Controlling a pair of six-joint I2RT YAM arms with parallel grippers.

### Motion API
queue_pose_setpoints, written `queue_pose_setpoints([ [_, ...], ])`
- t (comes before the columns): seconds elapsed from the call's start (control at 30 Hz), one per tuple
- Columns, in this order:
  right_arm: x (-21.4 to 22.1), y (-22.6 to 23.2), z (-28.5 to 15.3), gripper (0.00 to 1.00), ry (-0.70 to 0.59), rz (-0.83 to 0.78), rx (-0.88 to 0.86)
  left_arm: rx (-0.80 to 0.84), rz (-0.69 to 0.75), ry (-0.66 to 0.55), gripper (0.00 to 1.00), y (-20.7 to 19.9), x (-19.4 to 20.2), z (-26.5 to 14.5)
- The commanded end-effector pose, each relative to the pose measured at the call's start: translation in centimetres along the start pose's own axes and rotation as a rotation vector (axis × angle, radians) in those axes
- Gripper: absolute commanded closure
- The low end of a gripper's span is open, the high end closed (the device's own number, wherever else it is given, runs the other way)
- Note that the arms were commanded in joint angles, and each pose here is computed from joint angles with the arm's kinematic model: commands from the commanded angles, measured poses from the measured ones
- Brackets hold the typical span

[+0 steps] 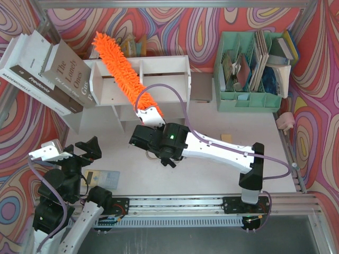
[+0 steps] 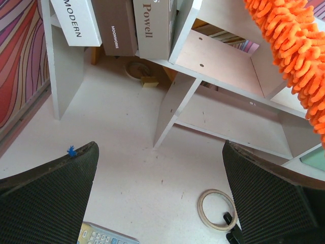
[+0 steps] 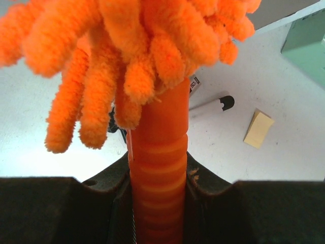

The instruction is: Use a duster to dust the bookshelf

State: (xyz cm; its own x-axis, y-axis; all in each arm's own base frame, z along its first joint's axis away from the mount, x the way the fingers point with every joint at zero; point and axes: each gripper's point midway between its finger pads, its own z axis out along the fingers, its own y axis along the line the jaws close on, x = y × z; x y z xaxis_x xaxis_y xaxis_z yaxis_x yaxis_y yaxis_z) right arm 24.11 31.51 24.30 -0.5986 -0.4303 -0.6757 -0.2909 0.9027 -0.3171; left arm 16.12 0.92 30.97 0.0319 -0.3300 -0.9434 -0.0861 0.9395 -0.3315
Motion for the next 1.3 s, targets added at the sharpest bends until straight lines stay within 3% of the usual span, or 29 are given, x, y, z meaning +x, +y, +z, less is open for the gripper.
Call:
queue_pose_setpoints([
  [0.0, -2.4, -1.9, -1.4, 1.00, -0.087, 0.112, -0.010, 0.004, -0.014, -0.009, 0.02, -0.2, -0.1, 0.1],
  [0.23, -4.1, 1.8, -3.0, 1.00, -0.151, 0.092, -0.154, 0.002, -0.014, -0.010, 0.02, -0.1, -0.1, 0.1],
  [0.6, -2.8, 5.4, -2.1, 1.00, -0.087, 0.041, -0.187, 0.002, -0.014, -0.011, 0.02, -0.1, -0.1, 0.1],
  [1.27, -1.7, -0.9, -1.2, 1.00, -0.062, 0.090, 0.049, 0.001, -0.016, -0.011, 0.02, -0.1, -0.1, 0.1],
])
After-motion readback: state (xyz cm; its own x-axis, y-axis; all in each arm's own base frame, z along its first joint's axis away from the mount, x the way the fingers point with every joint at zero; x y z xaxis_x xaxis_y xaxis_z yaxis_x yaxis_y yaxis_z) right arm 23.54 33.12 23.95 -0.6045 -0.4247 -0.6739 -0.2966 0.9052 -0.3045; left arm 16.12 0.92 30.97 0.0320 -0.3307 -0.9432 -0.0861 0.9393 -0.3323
